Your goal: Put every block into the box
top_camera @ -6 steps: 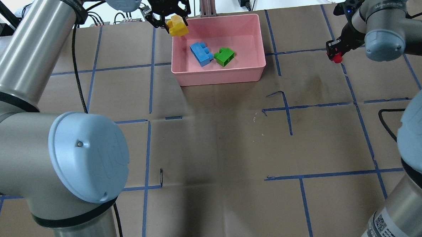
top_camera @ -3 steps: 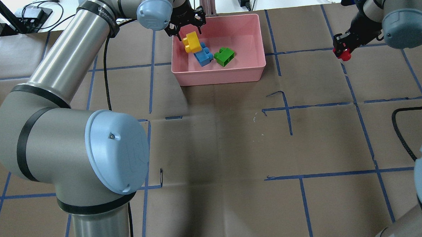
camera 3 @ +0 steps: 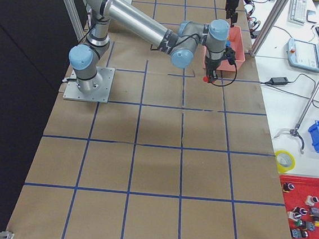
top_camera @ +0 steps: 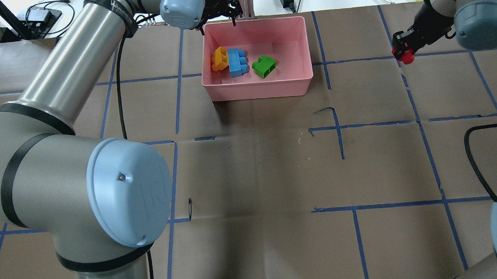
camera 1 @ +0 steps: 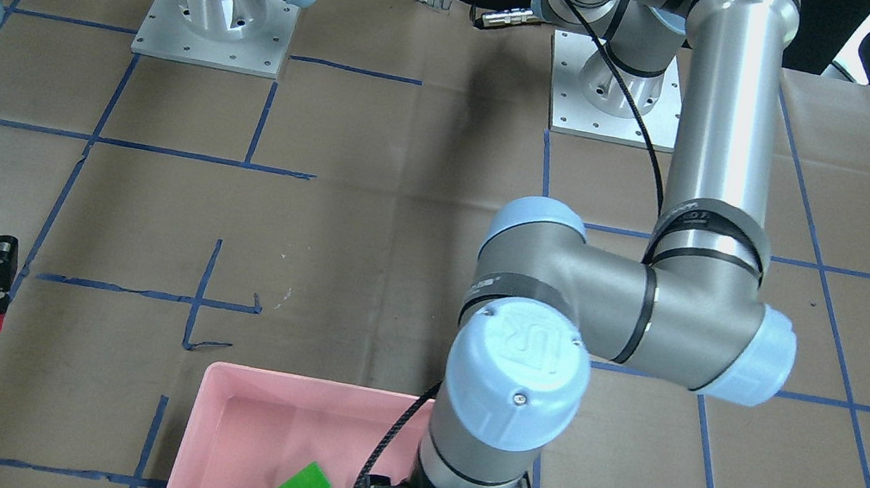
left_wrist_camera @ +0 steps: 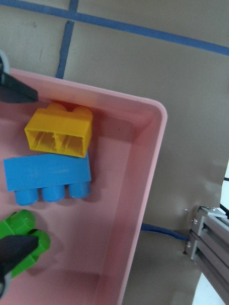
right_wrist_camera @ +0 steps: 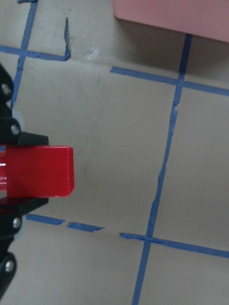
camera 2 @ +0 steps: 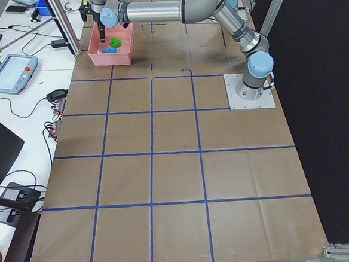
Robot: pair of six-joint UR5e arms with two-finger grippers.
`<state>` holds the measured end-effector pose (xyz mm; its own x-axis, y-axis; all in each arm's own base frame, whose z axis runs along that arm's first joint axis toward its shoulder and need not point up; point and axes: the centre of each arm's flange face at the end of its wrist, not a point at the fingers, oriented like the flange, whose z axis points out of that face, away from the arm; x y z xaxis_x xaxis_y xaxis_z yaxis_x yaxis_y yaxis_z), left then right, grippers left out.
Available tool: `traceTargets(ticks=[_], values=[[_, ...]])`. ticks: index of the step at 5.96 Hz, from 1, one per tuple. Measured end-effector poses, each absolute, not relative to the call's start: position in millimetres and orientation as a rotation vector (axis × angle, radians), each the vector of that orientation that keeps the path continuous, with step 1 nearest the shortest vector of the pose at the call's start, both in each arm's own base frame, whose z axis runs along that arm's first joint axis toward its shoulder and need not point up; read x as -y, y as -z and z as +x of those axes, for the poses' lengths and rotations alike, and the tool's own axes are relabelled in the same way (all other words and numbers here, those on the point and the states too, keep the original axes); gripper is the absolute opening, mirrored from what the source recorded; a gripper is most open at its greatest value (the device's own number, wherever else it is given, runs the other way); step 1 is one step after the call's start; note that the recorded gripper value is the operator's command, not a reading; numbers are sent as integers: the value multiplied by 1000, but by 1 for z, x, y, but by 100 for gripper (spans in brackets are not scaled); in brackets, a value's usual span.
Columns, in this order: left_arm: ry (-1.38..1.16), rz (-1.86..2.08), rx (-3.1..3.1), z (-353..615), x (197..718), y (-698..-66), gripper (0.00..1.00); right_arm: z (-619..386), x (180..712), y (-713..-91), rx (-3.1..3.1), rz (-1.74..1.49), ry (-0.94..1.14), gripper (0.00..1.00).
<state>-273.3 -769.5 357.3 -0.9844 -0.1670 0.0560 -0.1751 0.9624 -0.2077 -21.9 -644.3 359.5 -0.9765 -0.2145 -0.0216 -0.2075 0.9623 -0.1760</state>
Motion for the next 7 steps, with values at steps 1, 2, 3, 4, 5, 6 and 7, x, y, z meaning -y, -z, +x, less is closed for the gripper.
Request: traceTargets(ticks=[1,2,3,4,5,6,7], values=[[-292,205,3106,-235,750,-399,99,7,651,-379,-3054,-277,267,3],[-241,171,3129,-201,716,-437,99,42,656,-391,-3039,-152,229,4],[-201,157,3141,-179,671,-467,99,86,662,-393,-3025,-31,208,4],[-183,127,3151,-166,618,-488,99,145,671,-389,-3005,85,195,4],[-177,96,3156,-158,573,-497,99,202,685,-380,-2984,169,202,9],[-178,88,3159,-150,541,-502,99,244,702,-366,-2965,205,234,39],[-188,97,3159,-143,523,-508,99,271,715,-353,-2951,210,271,99]])
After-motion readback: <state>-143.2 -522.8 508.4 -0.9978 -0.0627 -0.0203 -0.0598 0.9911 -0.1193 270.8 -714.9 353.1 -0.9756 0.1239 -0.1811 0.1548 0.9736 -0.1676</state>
